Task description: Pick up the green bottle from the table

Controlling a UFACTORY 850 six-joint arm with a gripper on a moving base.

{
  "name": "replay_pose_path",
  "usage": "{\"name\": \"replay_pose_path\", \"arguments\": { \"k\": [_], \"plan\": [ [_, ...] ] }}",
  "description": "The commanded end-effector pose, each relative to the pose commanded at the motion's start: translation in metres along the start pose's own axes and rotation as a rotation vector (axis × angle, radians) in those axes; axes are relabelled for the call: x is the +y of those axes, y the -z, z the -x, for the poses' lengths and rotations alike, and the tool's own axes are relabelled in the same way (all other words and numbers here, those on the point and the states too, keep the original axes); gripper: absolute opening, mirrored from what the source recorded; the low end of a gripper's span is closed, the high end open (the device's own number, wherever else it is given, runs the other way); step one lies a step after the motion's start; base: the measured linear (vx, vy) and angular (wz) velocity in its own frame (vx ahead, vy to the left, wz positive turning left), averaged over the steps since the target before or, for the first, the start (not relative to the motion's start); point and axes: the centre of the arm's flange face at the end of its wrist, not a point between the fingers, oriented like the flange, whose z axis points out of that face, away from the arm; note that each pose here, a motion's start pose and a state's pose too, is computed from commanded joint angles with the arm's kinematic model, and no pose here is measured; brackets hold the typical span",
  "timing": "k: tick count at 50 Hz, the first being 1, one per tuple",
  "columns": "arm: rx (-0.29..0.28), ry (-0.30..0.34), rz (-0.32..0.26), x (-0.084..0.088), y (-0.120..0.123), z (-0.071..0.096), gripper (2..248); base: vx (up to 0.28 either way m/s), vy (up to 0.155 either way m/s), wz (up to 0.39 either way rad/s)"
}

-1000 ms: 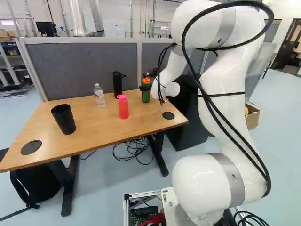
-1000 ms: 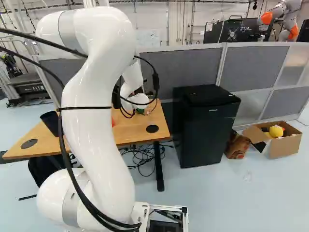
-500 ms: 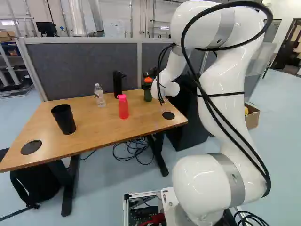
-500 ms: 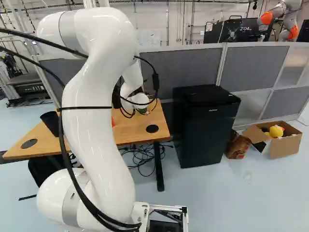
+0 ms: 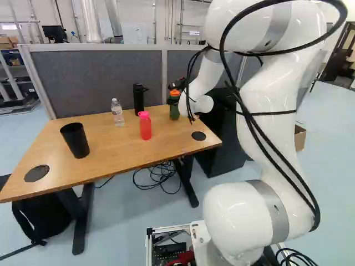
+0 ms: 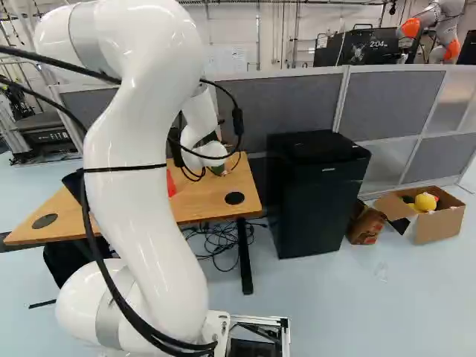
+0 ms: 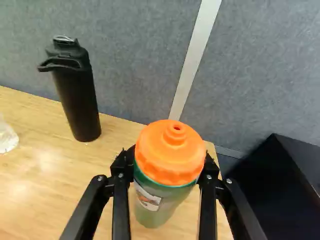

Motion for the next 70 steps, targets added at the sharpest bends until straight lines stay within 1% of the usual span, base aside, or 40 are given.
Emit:
{"name": "replay_pose_path", "arguments": {
  "k": [6, 27, 43, 51, 70],
  "plan": [
    [0.006, -0.017, 0.021, -0.003, 0.013, -0.005, 123, 0.0, 0.0, 0.0],
    [0.032, -0.113, 0.136, -0.009, 0.06, -0.022, 123, 0.0, 0.0, 0.0],
    [0.059, -0.172, 0.207, -0.015, 0.097, -0.032, 123, 0.0, 0.0, 0.0],
    [0.066, -0.184, 0.222, -0.019, 0.113, -0.033, 123, 0.0, 0.0, 0.0],
    [0.067, -0.186, 0.223, -0.034, 0.149, -0.025, 123, 0.0, 0.0, 0.0]
  ]
}}
